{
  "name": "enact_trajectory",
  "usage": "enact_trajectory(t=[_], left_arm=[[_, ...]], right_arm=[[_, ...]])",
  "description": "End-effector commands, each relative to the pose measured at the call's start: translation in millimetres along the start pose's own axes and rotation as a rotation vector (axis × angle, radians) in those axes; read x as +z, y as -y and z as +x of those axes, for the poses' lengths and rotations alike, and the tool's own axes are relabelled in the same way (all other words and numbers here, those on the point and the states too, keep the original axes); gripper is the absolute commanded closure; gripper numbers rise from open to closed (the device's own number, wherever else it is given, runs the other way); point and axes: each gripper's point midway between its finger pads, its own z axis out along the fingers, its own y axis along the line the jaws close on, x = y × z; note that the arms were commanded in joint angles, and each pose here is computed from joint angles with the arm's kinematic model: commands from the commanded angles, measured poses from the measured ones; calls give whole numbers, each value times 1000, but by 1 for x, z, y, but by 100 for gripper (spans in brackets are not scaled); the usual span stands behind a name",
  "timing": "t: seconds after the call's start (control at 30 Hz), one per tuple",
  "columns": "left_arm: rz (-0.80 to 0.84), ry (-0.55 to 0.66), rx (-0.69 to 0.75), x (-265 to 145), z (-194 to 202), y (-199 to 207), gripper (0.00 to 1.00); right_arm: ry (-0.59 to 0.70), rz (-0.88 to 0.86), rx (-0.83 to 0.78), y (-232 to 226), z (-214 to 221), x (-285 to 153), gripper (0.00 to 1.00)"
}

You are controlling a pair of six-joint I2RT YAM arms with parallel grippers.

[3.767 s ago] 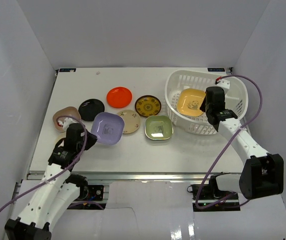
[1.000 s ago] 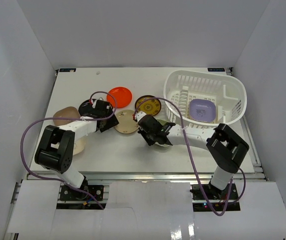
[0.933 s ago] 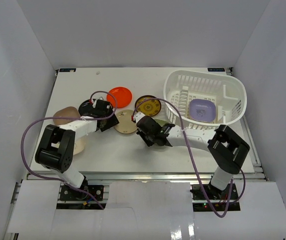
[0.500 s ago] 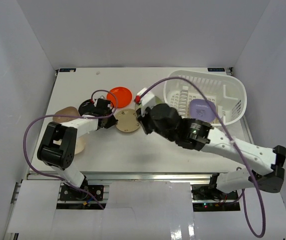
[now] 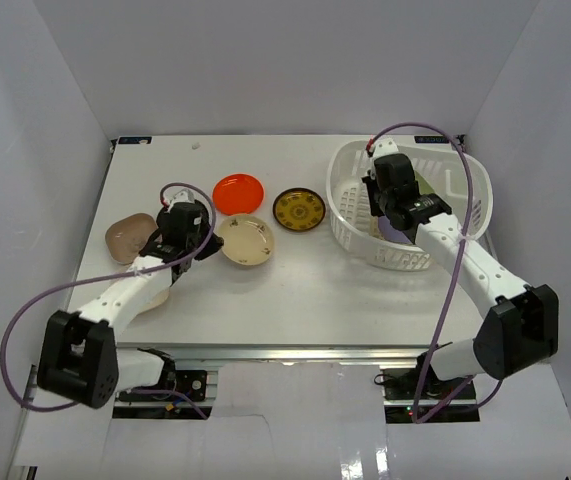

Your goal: Place the plates into the plastic bin on the countertop

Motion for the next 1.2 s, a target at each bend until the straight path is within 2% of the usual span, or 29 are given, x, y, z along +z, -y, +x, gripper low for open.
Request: enact_trajectory(t=[0.0, 0.07, 0.13, 0.17, 0.2, 0.27, 0.33, 0.37, 0.43, 0.47, 0.5, 0.53, 0.57, 0.67, 0.77, 0.9, 0.93, 1.0, 1.03, 1.1, 1.17], left_arm=[[130, 123, -2, -52, -36, 29, 100], [194, 155, 2, -73, -49, 45, 100], [290, 205, 4, -102, -71, 74, 100], [324, 212, 3, -109, -76, 84, 100], [397, 206, 12, -123, -82, 109, 100], [446, 209, 28, -133, -87, 133, 100], [492, 220, 68, -142, -87, 173, 100], [503, 227, 81, -144, -87, 187, 100], [544, 213, 122, -141, -80, 227, 100], [561, 205, 131, -139, -78, 240, 100], [598, 191, 146, -141, -68, 259, 100], [575, 169, 175, -119, -56, 270, 100], [618, 176, 189, -128, -54, 294, 100], [646, 122, 234, -103, -26, 340, 100], [685, 78, 267, -83, 5, 381, 100], [694, 69, 287, -56, 26, 417, 100], [695, 65, 288, -51, 27, 422, 78], [666, 74, 311, -37, 25, 432, 46], [654, 86, 329, -35, 22, 434, 23], [589, 139, 359, -34, -1, 427, 14], [540, 177, 337, -30, -36, 406, 12]], right_arm=[[10, -20, 89, 13, 6, 9, 92], [-27, -32, 118, 12, 23, 15, 89], [-39, -26, 161, 14, 29, 16, 61], [-27, -33, 177, 15, 25, 12, 43], [-17, -33, 195, 17, 22, 9, 20], [44, -37, 240, 22, 4, -9, 11], [97, -32, 273, 30, -12, -26, 11], [174, -31, 308, 37, -33, -49, 12], [257, -20, 353, 46, -52, -75, 24], [346, -18, 396, 55, -69, -104, 30], [388, -27, 412, 58, -76, -119, 41], [461, -50, 430, 61, -87, -146, 47], [499, -68, 442, 62, -92, -159, 50], [605, -163, 469, 55, -100, -199, 49], [618, -224, 497, 46, -86, -208, 48], [610, -217, 506, 48, -71, -218, 49], [611, -222, 502, 47, -69, -221, 49], [606, -234, 494, 45, -66, -224, 49], [606, -250, 486, 43, -66, -226, 49], [598, -280, 468, 37, -66, -227, 49], [566, -350, 438, 23, -65, -222, 49]])
